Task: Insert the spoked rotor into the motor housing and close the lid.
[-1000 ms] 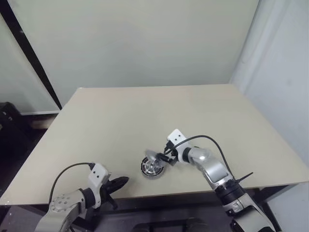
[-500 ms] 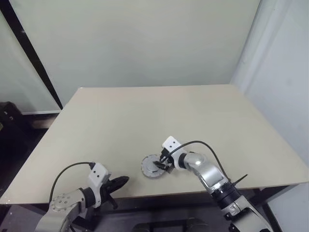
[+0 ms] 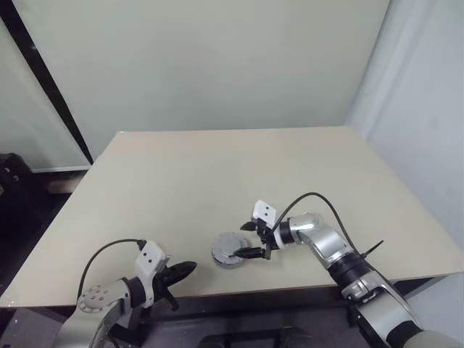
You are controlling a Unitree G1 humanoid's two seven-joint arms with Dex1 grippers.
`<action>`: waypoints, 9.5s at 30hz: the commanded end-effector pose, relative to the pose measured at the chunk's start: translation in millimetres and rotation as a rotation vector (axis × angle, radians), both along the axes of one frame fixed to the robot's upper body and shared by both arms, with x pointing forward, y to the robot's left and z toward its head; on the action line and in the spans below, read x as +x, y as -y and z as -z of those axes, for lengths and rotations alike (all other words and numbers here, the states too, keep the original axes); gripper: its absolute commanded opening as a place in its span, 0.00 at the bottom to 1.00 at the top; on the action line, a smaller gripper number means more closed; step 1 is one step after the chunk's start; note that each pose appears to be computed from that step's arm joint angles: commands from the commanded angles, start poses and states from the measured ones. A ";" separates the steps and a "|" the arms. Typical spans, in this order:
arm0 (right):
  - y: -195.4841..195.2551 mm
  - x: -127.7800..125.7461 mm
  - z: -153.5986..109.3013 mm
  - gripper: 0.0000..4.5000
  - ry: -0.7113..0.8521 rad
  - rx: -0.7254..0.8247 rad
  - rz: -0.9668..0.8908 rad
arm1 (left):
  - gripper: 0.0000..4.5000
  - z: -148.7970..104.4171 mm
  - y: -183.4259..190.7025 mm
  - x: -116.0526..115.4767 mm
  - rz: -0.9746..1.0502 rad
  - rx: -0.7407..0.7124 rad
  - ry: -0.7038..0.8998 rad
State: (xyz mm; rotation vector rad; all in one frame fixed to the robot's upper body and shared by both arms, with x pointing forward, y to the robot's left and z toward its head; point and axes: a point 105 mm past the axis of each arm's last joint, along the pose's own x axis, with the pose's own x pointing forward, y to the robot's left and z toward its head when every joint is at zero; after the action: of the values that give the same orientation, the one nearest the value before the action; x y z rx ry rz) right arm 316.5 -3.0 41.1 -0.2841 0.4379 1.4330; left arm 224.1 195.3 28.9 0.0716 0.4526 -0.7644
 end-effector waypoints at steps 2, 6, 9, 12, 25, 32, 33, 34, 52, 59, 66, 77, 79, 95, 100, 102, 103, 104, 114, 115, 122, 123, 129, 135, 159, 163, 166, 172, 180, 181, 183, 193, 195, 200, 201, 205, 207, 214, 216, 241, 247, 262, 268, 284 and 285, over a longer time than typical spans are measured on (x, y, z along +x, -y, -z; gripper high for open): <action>-9.1 8.9 -10.8 1.00 0.084 0.002 -0.082 | 0.00 -10.8 6.1 1.9 0.038 0.005 0.038; -16.3 10.3 -7.5 1.00 0.094 -0.008 -0.127 | 0.00 -9.1 4.7 0.5 0.038 0.008 0.030; -20.5 10.3 -4.0 1.00 0.097 -0.016 -0.142 | 0.00 -9.1 5.4 0.7 0.035 0.005 0.031; -23.0 10.5 0.3 1.00 0.102 -0.040 -0.155 | 0.00 -9.9 6.3 0.6 0.034 0.003 0.035; -28.3 16.9 9.7 0.91 0.089 -0.067 -0.104 | 0.00 -10.6 6.3 0.5 0.036 0.015 0.036; -31.5 20.8 8.1 0.72 0.079 -0.050 -0.053 | 0.00 -9.3 4.5 2.0 0.039 0.020 0.035; -31.7 20.7 8.2 0.72 0.078 -0.050 -0.052 | 0.00 -9.3 4.5 2.1 0.039 0.021 0.035; -31.9 20.1 8.8 0.72 0.080 -0.054 -0.054 | 0.00 -9.0 4.6 2.2 0.040 0.021 0.034; -25.2 12.4 28.7 0.72 0.093 -0.184 -0.066 | 0.00 -3.1 6.0 4.6 0.042 0.023 0.032; -20.6 10.0 30.6 0.72 0.096 -0.216 -0.104 | 0.00 -2.3 6.7 4.5 0.044 0.021 0.031; -16.4 11.3 30.5 0.72 0.100 -0.242 -0.121 | 0.00 -1.5 8.8 4.8 0.052 0.019 0.029; -17.6 9.4 32.7 0.72 0.091 -0.248 -0.124 | 0.00 3.9 25.8 21.1 0.044 0.034 0.092; -17.6 9.0 33.0 0.72 0.089 -0.250 -0.126 | 0.00 6.3 31.6 24.6 0.040 0.028 0.101; -14.6 9.6 34.2 0.72 0.080 -0.263 -0.110 | 0.00 44.0 47.1 33.3 0.000 0.099 -0.007; -18.1 12.5 27.6 0.72 0.079 -0.224 -0.078 | 0.00 44.0 47.5 33.2 0.004 0.104 -0.010; -22.1 14.7 20.4 0.88 0.073 -0.183 -0.061 | 0.00 43.4 47.9 33.5 0.007 0.103 -0.006; -24.7 15.6 15.8 0.94 0.062 -0.155 -0.050 | 0.00 43.0 48.2 33.5 0.009 0.102 -0.005; -27.1 16.8 10.5 0.99 0.045 -0.126 -0.037 | 0.00 42.6 48.6 33.6 0.011 0.101 -0.004; -18.4 42.4 -29.6 0.99 -0.177 0.109 0.244 | 0.00 40.5 52.4 33.4 0.029 0.093 0.004; -12.2 46.1 -27.3 0.99 -0.224 0.106 0.299 | 0.00 40.4 52.6 33.5 0.031 0.092 0.004; 25.1 37.0 10.0 0.99 -0.554 -0.030 0.524 | 0.00 40.1 53.9 33.8 0.039 0.089 0.004; 28.0 35.1 13.4 0.99 -0.594 -0.041 0.551 | 0.00 40.1 54.1 33.9 0.039 0.089 0.004; 29.2 21.4 20.9 0.99 -0.877 0.038 0.643 | 0.00 40.1 55.1 33.8 0.045 0.085 0.005; 16.3 13.5 21.2 0.99 -1.037 0.147 0.652 | 0.00 39.2 54.5 34.3 0.047 0.086 0.008; -8.3 11.7 28.3 0.50 -1.244 0.318 0.743 | 0.00 37.0 51.8 36.0 0.042 0.095 0.021; -7.0 9.2 31.7 0.28 -1.255 0.305 0.751 | 0.00 35.4 53.1 37.0 0.042 0.083 0.034; -5.6 7.4 35.3 0.27 -1.252 0.283 0.759 | 0.00 33.0 54.2 38.8 0.029 0.062 0.042; -4.5 7.0 36.5 0.27 -1.246 0.274 0.762 | 0.00 32.8 53.5 39.7 0.019 0.059 0.042; -5.0 5.3 37.7 0.27 -1.247 0.274 0.757 | 0.09 30.9 49.3 43.0 -0.039 0.019 0.012; -5.2 4.8 38.0 0.27 -1.248 0.274 0.756 | 0.13 29.2 49.6 42.8 -0.036 0.008 0.011; -5.5 4.2 38.3 0.27 -1.251 0.275 0.755 | 0.28 25.3 47.6 44.0 -0.047 -0.011 0.017; -7.1 5.5 31.6 0.27 -1.282 0.348 0.735 | 0.98 -8.6 4.2 37.1 -0.187 -0.173 -0.007; -8.8 4.8 29.8 0.27 -1.295 0.369 0.723 | 0.98 -16.9 -3.5 34.9 -0.226 -0.245 -0.022; -13.8 3.7 21.2 0.27 -1.333 0.448 0.678 | 0.98 -29.7 -10.6 28.7 -0.283 -0.352 -0.041; -14.5 3.9 19.1 0.27 -1.337 0.463 0.669 | 0.98 -30.6 -10.8 27.8 -0.293 -0.371 -0.047; -17.5 5.5 8.2 0.27 -1.350 0.525 0.629 | 0.98 -32.7 -10.5 25.9 -0.332 -0.443 -0.072; -18.7 6.4 1.8 0.27 -1.354 0.561 0.604 | 0.98 -32.9 -11.0 25.8 -0.349 -0.463 -0.076; -20.6 5.8 -4.9 0.27 -1.351 0.590 0.575 | 0.98 -33.1 -14.2 25.6 -0.400 -0.530 -0.085; -20.5 5.6 -5.8 0.27 -1.353 0.599 0.572 | 0.98 -31.9 -16.1 24.5 -0.418 -0.547 -0.092; -29.1 4.1 -34.0 0.27 -1.327 0.647 0.467 | 0.98 -23.2 14.2 42.5 -0.508 -1.052 -0.312; -28.1 3.4 -32.3 0.27 -1.325 0.639 0.472 | 0.98 -21.7 21.5 47.7 -0.513 -1.100 -0.328; -28.8 -3.9 -29.9 0.27 -1.299 0.607 0.451 | 0.48 -28.7 21.2 60.9 -0.544 -1.286 -0.311; -29.9 -5.9 -24.3 0.27 -1.229 0.578 0.468 | 0.47 -33.9 28.1 60.4 -0.545 -1.284 -0.308; -18.5 14.4 -20.7 0.98 -0.969 0.586 0.595 | 0.44 -53.3 27.9 67.5 -0.599 -1.258 -0.188; -16.2 18.3 -22.9 0.98 -0.872 0.590 0.602 | 0.44 -56.5 24.1 68.8 -0.606 -1.246 -0.162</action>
State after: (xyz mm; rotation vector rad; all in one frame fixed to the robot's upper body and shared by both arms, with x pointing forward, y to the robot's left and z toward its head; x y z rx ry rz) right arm 325.0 14.4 47.2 1.0030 0.8312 0.9267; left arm 285.9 168.1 52.3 -1.3024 0.1858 -0.2769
